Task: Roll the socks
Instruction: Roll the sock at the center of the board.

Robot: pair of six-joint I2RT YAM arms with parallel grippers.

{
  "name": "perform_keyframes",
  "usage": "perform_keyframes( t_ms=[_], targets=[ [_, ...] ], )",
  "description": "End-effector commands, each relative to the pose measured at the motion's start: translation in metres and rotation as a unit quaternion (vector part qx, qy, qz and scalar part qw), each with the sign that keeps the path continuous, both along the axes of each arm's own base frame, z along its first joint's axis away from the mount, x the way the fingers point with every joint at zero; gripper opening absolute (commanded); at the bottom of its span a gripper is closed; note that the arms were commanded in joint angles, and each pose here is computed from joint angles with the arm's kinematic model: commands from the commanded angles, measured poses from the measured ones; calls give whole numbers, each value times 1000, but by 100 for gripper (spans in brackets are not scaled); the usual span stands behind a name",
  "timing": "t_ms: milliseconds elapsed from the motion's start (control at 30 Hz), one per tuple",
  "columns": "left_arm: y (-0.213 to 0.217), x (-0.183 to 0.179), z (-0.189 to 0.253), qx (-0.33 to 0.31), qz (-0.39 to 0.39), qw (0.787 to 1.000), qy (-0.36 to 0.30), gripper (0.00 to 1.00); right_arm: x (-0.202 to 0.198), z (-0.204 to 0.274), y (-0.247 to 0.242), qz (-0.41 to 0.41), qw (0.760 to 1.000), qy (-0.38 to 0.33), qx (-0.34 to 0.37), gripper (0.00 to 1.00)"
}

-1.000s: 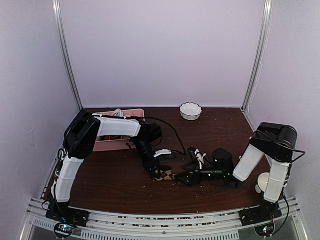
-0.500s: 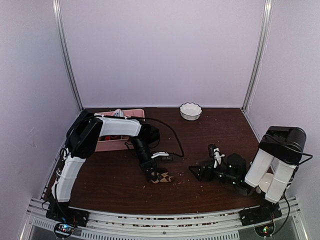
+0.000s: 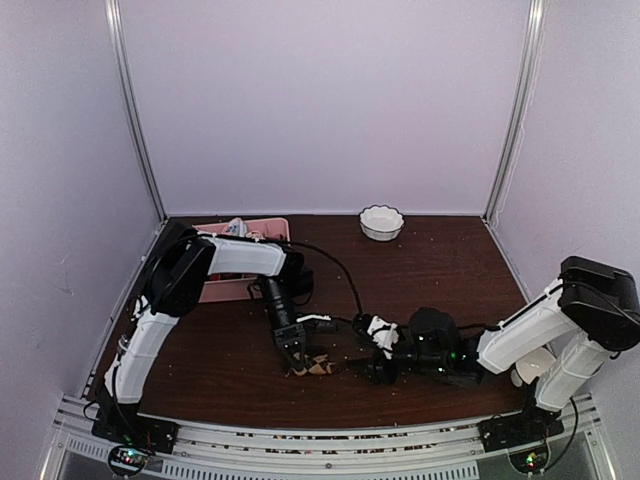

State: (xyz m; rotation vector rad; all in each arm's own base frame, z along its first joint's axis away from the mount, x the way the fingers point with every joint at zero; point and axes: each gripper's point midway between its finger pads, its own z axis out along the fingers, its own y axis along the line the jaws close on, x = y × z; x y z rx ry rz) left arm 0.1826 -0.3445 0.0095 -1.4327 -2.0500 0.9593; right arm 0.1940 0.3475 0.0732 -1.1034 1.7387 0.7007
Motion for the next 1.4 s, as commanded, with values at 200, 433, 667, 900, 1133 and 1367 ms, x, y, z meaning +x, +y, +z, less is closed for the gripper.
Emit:
perform_keyframes(
  t_ms=[200,433,667,900,1133,1367],
  targets=[
    [37,16,-76,114,-47,990,-68,0,-34,-23,56,140,973,-101,-150,43],
    [37,17,-76,113,-49,990,-68,0,-24,-44,70,154,961,-117,-195,37],
    [38,14,-77,110,-53,990,-63,0,-5,-49,73,122,957,-144,-219,38],
    [39,13,-75,106,-59,991,-65,0,-9,-71,63,129,952,-118,-250,30],
    [25,39,-43,44,-40,986,-153,38,-13,-109,44,116,954,-31,-275,17],
    [13,76,20,-59,-4,953,-297,48,-36,-135,32,132,951,75,-269,11]
  ],
)
